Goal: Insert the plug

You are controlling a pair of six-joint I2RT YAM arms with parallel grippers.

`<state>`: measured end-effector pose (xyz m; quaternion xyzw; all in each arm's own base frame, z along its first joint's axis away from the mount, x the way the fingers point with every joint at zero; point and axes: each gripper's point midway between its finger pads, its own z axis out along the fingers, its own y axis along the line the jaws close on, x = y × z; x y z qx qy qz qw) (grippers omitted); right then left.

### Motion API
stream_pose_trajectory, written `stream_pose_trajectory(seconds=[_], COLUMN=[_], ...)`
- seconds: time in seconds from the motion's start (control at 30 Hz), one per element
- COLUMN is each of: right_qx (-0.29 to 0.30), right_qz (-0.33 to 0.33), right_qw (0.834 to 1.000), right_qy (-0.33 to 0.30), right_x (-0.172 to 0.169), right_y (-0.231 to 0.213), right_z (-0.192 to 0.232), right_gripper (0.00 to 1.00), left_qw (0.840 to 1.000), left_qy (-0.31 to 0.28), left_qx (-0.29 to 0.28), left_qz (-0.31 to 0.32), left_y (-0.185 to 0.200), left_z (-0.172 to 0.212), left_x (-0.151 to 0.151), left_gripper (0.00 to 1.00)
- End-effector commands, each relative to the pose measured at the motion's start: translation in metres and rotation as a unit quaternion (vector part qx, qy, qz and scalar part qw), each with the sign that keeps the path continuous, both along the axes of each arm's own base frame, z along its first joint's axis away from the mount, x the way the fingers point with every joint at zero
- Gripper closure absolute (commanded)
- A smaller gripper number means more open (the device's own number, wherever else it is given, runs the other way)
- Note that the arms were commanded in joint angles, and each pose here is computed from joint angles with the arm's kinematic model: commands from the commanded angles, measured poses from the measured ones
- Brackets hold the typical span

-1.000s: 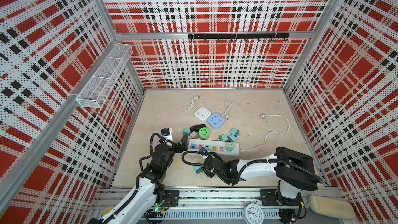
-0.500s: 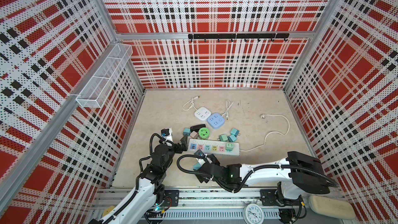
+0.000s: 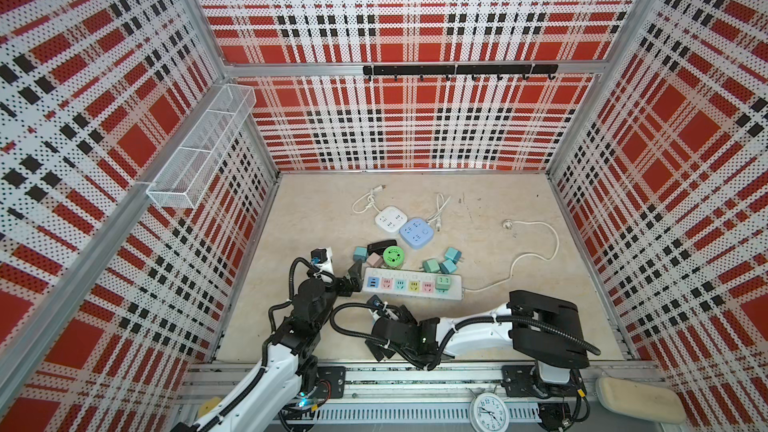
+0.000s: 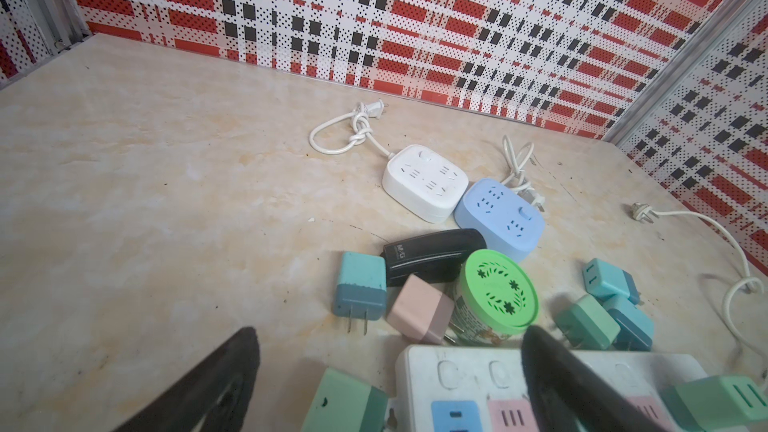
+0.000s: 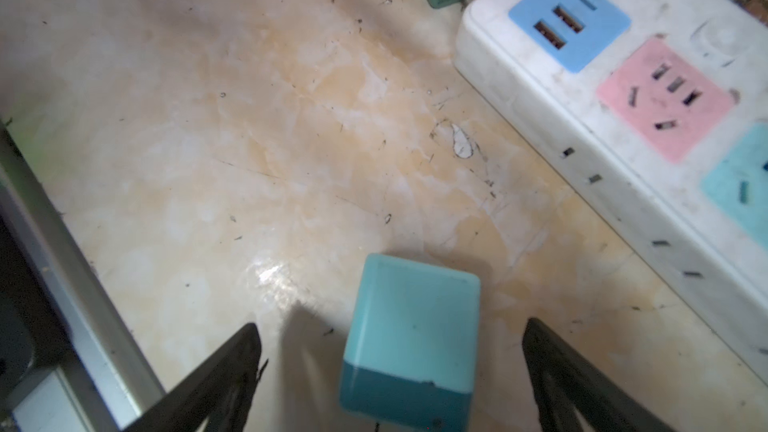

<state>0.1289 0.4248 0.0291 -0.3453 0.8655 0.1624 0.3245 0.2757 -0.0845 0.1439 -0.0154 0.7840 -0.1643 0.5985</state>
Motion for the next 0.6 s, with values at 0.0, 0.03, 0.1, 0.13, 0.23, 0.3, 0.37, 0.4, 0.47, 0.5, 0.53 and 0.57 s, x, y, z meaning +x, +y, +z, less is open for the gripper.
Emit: stream_pose_trajectory(seconds=[0.0,0.03,0.1,0.13,0.23,0.3,0.37,0.4,0.47,0.5,0.53,0.57], right_qx=[0.012,0.009,0.004,0.001,-0.003,-0.005,-0.011,-0.010,-0.010,-0.008,-0.007,-0.006], right_qz=[-0.014,-0.016,-0.021,-0.022,-0.027,-0.032,-0.036,-0.039,-0.046,-0.049,-0.048,-0.047], right_qw=[1.000,1.000,0.999,0.999,0.999,0.999,0.999,0.998,0.998,0.998,0.998,0.998], right_qy=[0.015,0.017,0.024,0.029,0.040,0.042,0.040,0.038,0.034,0.033,0.032,0.032], right_x=[-0.001,-0.002,-0.002,-0.003,-0.006,-0.006,-0.005,-0.005,-0.003,-0.002,-0.002,-0.002], right_y=[0.006,0.005,0.004,0.004,0.000,-0.005,-0.011,-0.013,-0.016,-0.017,-0.016,-0.015], right_z=[-0.005,-0.009,-0.017,-0.022,-0.030,-0.032,-0.035,-0.034,-0.033,-0.033,-0.033,-0.033], right_gripper=[0.04,0.05,0.09,0.11,0.20,0.25,0.29,0.31,0.37,0.39,0.41,0.43], left_qw=[1.000,1.000,1.000,1.000,1.000,1.000,1.000,1.000,1.000,1.000,1.000,1.000], left_qy=[-0.004,-0.005,-0.003,-0.003,-0.003,-0.003,-0.005,-0.006,-0.006,-0.005,-0.005,-0.005], left_qx=[-0.009,-0.008,-0.008,-0.008,-0.007,-0.007,-0.007,-0.008,-0.008,-0.007,-0.008,-0.007], left_qz=[0.013,0.012,0.010,0.009,0.007,0.007,0.009,0.009,0.009,0.009,0.009,0.008], left_y=[0.004,0.004,0.003,0.003,0.002,0.001,0.002,0.002,0.002,0.002,0.002,0.002], left_z=[0.001,0.001,0.000,0.001,0.000,0.000,0.001,0.001,0.001,0.000,0.001,0.000], left_x=[0.000,0.000,0.000,0.000,0.000,0.000,0.000,-0.001,-0.001,-0.001,-0.001,-0.001], left_gripper=[0.01,0.01,0.01,0.01,0.01,0.01,0.01,0.01,0.01,0.01,0.01,0.01])
